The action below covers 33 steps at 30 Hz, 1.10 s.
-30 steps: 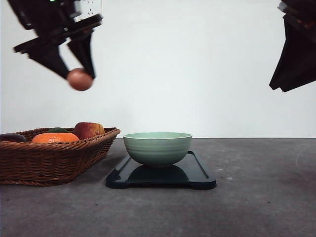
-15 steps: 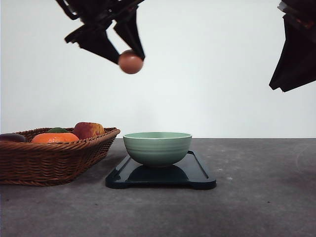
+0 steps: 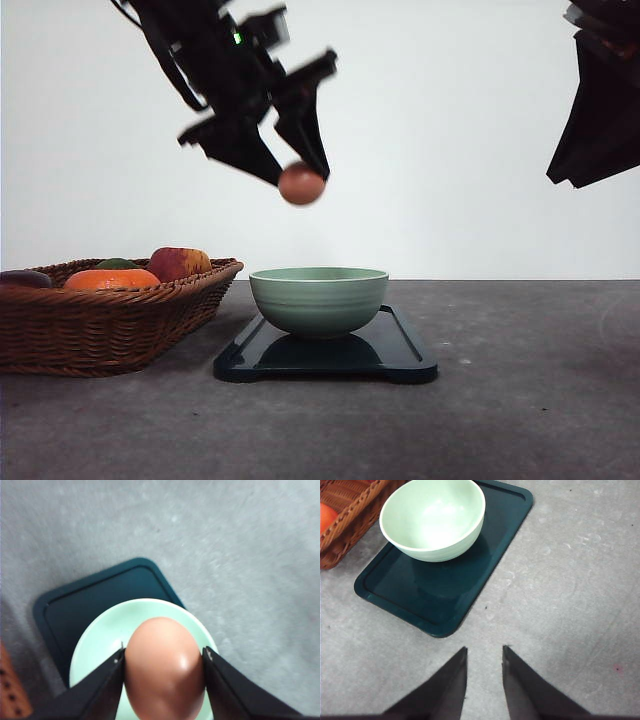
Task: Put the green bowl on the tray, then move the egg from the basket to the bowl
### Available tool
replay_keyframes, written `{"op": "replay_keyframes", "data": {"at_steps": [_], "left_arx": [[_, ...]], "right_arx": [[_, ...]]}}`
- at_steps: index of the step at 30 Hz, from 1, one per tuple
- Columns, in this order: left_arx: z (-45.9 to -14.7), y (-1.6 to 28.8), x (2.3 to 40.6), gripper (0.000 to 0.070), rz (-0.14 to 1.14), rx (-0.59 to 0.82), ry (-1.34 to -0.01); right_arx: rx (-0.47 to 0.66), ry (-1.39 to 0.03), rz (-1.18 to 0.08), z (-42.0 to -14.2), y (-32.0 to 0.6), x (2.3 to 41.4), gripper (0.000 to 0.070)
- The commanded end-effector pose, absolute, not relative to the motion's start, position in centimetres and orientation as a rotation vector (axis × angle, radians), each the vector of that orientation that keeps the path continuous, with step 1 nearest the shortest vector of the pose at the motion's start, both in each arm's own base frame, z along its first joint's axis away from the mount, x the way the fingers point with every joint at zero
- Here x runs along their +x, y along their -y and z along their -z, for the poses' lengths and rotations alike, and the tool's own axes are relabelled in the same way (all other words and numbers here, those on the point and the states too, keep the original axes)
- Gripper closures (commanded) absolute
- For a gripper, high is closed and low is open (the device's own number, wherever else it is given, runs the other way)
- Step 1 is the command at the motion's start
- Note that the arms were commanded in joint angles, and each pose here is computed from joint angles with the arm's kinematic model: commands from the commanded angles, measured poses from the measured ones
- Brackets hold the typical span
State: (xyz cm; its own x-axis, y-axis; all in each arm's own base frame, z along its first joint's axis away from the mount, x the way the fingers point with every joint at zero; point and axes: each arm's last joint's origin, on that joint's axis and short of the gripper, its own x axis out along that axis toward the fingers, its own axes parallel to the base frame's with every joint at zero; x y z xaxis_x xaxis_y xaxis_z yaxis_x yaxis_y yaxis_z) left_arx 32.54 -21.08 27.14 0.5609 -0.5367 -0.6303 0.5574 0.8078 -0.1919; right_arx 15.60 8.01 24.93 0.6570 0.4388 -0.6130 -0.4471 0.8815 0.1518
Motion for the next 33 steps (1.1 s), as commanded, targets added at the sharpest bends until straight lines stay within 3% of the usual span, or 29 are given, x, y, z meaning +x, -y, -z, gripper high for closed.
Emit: {"op": "replay_keyframes", "data": {"at_steps": [1, 15, 33], "left_arx": [[-26.9, 21.9, 33.1, 0.0448, 0.656, 0.039, -0.708], [-21.9, 24.2, 34.7, 0.0446, 0.613, 0.085, -0.749], [-17.3, 24.8, 35.6, 0.0445, 0.58, 0.124, -0.862]], "right_arx": [[-0.005, -0.693, -0.503, -25.0, -8.1, 15.6, 0.0565], [-0.006, -0.701, -0.501, -24.9, -8.1, 15.6, 0.0565], [-0.008, -0.713, -0.5, -24.8, -8.1, 15.5, 0.0565]]}}
